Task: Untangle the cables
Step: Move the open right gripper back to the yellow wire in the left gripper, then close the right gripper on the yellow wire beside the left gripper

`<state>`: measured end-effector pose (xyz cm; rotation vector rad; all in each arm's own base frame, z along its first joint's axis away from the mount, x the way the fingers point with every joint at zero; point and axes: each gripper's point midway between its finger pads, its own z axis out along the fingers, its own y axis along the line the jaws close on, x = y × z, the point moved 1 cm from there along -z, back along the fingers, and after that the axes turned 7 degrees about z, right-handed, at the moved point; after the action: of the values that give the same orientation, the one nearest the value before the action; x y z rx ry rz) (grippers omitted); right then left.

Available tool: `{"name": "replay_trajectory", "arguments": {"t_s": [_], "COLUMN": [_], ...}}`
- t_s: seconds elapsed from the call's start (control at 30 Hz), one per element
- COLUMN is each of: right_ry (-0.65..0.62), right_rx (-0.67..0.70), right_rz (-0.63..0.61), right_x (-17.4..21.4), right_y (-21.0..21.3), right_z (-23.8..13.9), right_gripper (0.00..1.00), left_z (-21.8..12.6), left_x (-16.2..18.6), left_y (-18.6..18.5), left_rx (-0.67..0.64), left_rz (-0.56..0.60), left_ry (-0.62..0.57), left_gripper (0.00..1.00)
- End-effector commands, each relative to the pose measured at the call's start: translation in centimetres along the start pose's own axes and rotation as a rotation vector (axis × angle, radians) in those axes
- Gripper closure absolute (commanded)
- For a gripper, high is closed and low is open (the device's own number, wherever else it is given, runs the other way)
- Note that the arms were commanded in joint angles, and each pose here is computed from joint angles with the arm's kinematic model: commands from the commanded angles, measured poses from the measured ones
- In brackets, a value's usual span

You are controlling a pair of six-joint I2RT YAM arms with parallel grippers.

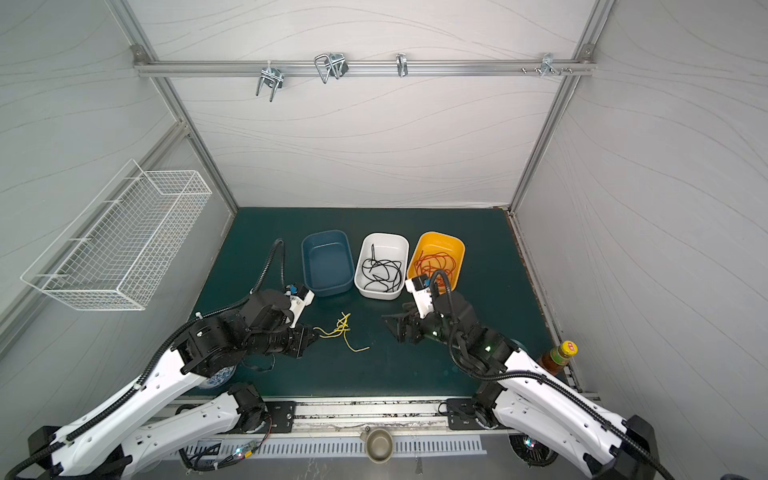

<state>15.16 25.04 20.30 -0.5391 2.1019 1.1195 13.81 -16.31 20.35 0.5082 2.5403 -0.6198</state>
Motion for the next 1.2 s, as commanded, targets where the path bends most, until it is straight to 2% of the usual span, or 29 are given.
{"name": "replay_trajectory", "arguments": {"t_s": [0.0, 0.17, 0.4, 0.77, 0.93, 1.03, 1.17], "right_ry": [-0.043, -0.015, -0.029, -0.163, -0.214, -0.216, -0.214], "right_rx": [-0.059, -0.056, -0.006, 0.123, 0.215, 0.246, 0.260], "right_rz": [-0.067, -0.130, -0.243, -0.244, -0.256, -0.270, -0.269], "right_x": [0.9, 4.2, 6.2, 4.7, 4.0, 4.1, 4.6], "right_y": [1.4, 1.8, 2.8, 2.0, 0.6, -0.2, -0.8], "right_z": [1.3, 3.9, 7.8, 11.0, 11.2, 11.2, 11.0], "right_gripper": [0.13, 0.14, 0.13, 0.14, 0.18, 0.27, 0.57], "left_z": [-0.3, -0.4, -0.4, -0.5, -0.8, -1.0, -1.1], "left_x": [-1.0, -0.8, -0.6, 0.0, 0.0, 0.1, 0.1], "left_y": [-1.1, -1.8, -2.2, -3.0, -3.0, -3.0, -3.0], "left_rx": [0.065, 0.115, 0.147, 0.152, 0.152, 0.152, 0.153], "left_rz": [0.041, 0.049, 0.055, 0.097, 0.104, 0.107, 0.109], "left_ry": [-0.055, -0.071, -0.078, -0.076, -0.088, -0.094, -0.100], "left_gripper": [1.00, 1.00, 1.00, 1.00, 1.00, 1.00, 1.00]}}
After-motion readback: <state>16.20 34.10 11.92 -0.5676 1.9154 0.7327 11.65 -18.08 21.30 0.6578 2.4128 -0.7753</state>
